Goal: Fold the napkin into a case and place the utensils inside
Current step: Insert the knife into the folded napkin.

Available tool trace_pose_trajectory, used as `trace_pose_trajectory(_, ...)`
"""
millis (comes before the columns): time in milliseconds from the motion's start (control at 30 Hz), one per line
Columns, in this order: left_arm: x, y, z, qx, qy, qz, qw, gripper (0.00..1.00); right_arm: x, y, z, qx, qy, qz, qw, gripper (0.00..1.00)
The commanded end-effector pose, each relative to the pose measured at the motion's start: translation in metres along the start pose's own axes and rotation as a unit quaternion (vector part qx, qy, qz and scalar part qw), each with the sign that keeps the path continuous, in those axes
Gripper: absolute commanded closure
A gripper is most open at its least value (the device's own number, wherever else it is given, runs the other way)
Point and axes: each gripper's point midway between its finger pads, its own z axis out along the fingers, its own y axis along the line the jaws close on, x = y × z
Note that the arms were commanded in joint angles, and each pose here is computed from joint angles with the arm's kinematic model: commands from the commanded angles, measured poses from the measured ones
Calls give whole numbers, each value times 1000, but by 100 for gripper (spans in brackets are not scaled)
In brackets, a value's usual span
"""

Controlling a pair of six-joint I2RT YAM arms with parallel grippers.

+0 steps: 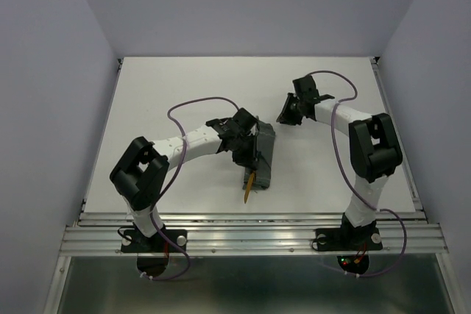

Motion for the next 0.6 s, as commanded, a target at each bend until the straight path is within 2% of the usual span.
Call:
trace_pose_trajectory(0,-14,-13,-15,11,-27,2,1000,100,-32,37,-48,-72,-71,-16,995,80)
trace_pose_trajectory(133,-20,-12,-30,13,-46,-7,999,100,-16,52,-64,-124,-62,-23,990,89)
trace_pose_trajectory(367,-38,-1,-61,7,-86,-21,996,100,20,84,-55,-171,-2,-66,983,91)
trace_pose_trajectory(567,-44,14,-76,1,-106,-36,994,100,25,96,-36,-171,17,-68,983,91)
